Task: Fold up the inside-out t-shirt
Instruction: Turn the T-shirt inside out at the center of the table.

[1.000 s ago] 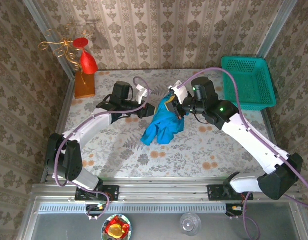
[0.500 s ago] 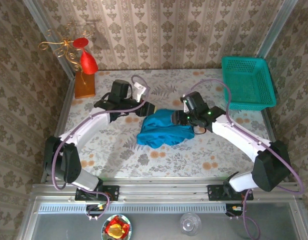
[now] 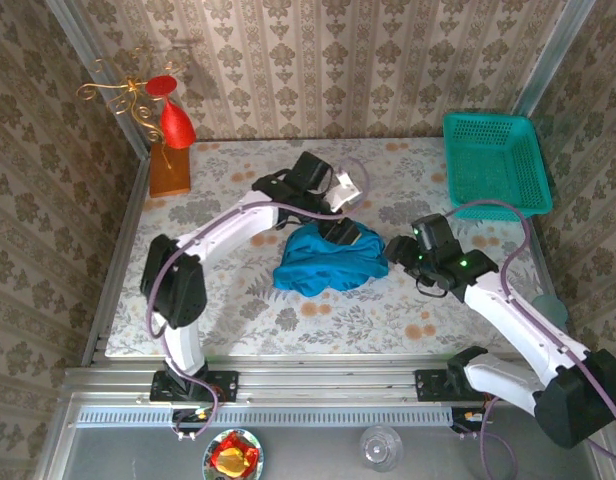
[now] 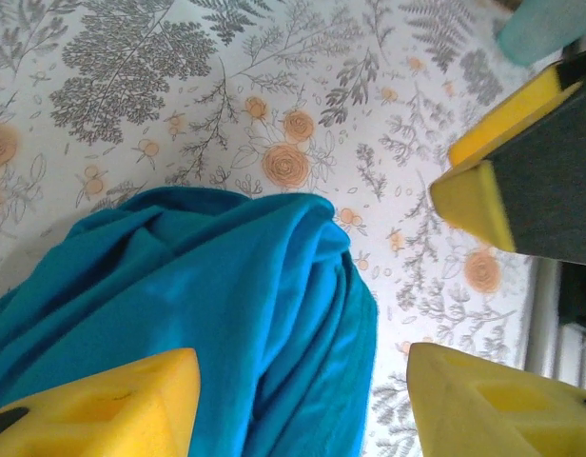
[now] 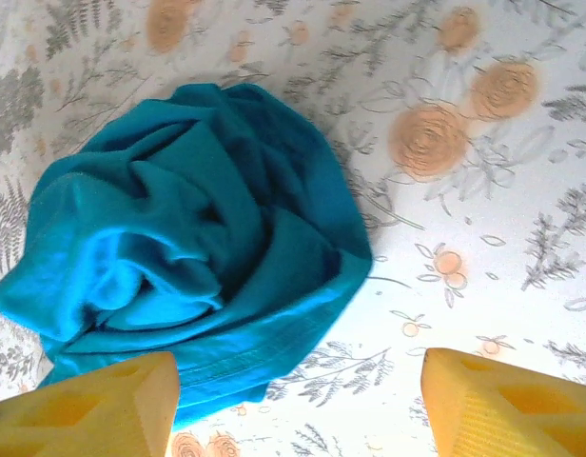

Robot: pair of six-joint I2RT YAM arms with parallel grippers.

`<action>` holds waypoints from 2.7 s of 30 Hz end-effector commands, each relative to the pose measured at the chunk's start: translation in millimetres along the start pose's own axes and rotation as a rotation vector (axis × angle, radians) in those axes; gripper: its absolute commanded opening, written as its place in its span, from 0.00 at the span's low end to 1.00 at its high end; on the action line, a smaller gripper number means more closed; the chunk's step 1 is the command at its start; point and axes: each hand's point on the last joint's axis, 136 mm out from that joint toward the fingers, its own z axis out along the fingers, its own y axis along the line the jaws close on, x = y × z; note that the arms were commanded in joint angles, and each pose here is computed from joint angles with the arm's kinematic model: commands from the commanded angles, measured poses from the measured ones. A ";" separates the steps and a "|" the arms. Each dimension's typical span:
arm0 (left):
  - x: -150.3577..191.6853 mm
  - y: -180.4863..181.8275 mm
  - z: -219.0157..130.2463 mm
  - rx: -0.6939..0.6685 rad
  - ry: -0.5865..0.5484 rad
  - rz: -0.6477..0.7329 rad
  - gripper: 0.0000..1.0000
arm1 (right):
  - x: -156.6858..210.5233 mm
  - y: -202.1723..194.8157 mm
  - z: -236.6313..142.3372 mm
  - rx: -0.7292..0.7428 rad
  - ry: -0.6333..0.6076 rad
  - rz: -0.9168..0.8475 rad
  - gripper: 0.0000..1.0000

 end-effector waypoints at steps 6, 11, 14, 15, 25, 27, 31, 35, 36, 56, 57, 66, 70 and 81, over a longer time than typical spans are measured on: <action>23.0 12.9 40.2 0.030 0.193 0.018 0.62 | 25.0 16.7 27.3 -0.077 0.156 0.190 0.74; 29.3 22.8 54.1 0.024 0.212 0.003 0.53 | 28.3 36.8 45.8 -0.130 0.215 0.232 0.74; 31.3 23.4 58.0 0.043 0.202 -0.022 0.42 | 29.7 41.4 57.1 -0.133 0.236 0.247 0.74; 31.6 23.6 58.4 0.046 0.199 -0.032 0.35 | 30.4 42.6 61.0 -0.133 0.244 0.254 0.73; -1.8 50.5 14.7 -0.022 -0.050 -0.201 0.00 | 48.4 46.9 82.1 -0.158 0.335 0.263 0.33; -7.5 64.0 -1.2 -0.064 -0.101 -0.245 0.00 | 50.4 43.4 80.2 -0.152 0.335 0.258 0.20; -6.9 98.7 -38.0 -0.163 -0.184 -0.364 0.00 | 45.5 36.1 62.9 -0.145 0.293 0.215 0.02; -3.5 121.4 -82.8 -0.189 -0.311 -0.485 0.00 | 33.7 19.8 43.2 -0.083 0.231 0.118 0.00; 0.2 129.5 -97.8 -0.198 -0.353 -0.524 0.00 | 29.5 15.2 37.1 -0.069 0.216 0.086 0.00; 172.7 157.7 -155.1 -0.365 -0.299 -0.909 0.00 | -35.8 -80.8 13.5 0.310 0.206 -0.124 0.23; 172.2 157.2 -154.1 -0.360 -0.299 -0.910 0.00 | -37.7 -79.2 12.9 0.319 0.198 -0.140 0.29; 155.1 157.3 -151.7 -0.338 -0.311 -0.873 0.00 | -16.0 43.3 10.2 0.013 0.177 -0.397 0.44; 151.8 157.1 -148.5 -0.325 -0.308 -0.870 0.00 | 20.4 93.8 29.6 -0.037 0.242 -0.588 0.45; 144.3 157.6 -152.1 -0.325 -0.321 -0.859 0.00 | 62.3 136.2 93.6 0.174 0.324 -0.892 0.57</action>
